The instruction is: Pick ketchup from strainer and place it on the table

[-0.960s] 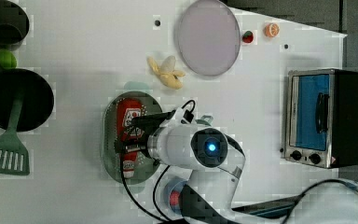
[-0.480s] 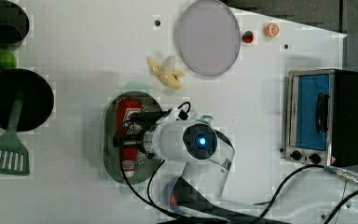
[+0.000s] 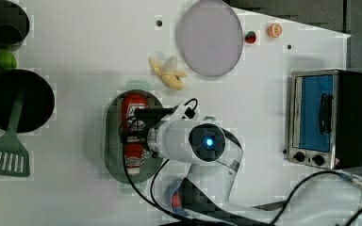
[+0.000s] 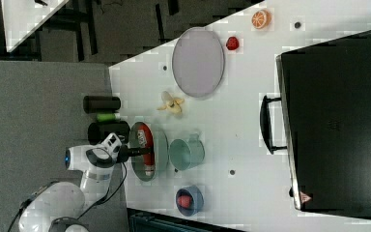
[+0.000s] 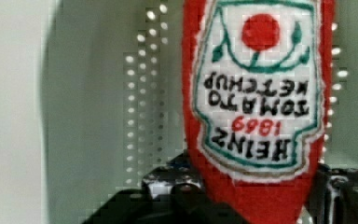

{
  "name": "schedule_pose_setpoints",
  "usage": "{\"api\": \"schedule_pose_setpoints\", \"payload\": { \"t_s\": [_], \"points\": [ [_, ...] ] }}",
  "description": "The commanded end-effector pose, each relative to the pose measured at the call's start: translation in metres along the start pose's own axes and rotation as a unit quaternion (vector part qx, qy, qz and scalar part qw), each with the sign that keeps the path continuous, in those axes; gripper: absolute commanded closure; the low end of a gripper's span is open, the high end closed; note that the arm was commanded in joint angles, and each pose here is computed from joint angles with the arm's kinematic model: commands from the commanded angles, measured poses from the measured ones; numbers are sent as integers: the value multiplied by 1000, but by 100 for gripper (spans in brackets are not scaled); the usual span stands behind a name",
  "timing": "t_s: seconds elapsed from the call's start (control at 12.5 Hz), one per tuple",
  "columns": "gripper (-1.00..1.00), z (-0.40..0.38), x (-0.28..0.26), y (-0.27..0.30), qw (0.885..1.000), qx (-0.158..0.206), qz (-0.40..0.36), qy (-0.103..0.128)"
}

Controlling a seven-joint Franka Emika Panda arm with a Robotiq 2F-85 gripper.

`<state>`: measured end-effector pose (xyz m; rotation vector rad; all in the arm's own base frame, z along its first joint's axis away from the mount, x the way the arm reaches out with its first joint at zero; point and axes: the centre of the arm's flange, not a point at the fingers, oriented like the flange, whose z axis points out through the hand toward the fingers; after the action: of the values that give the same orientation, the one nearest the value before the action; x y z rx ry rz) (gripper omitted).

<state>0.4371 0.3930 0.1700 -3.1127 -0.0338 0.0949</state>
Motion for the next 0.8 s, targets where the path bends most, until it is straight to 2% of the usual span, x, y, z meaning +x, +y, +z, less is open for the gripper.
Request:
{"api": "schedule_pose_setpoints", "payload": {
  "t_s": [0.08, 0.16, 0.32, 0.56, 0.8],
  "points": [
    [-21, -83, 5, -14, 998, 10, 29, 51],
    [-21, -110, 7, -15, 997, 23, 50, 58],
    [-21, -156, 3, -18, 994, 40, 91, 51],
    [-21, -202, 5, -1, 994, 9, 103, 45],
    [-21, -228, 36, 49, 994, -24, 95, 48]
  ]
}}
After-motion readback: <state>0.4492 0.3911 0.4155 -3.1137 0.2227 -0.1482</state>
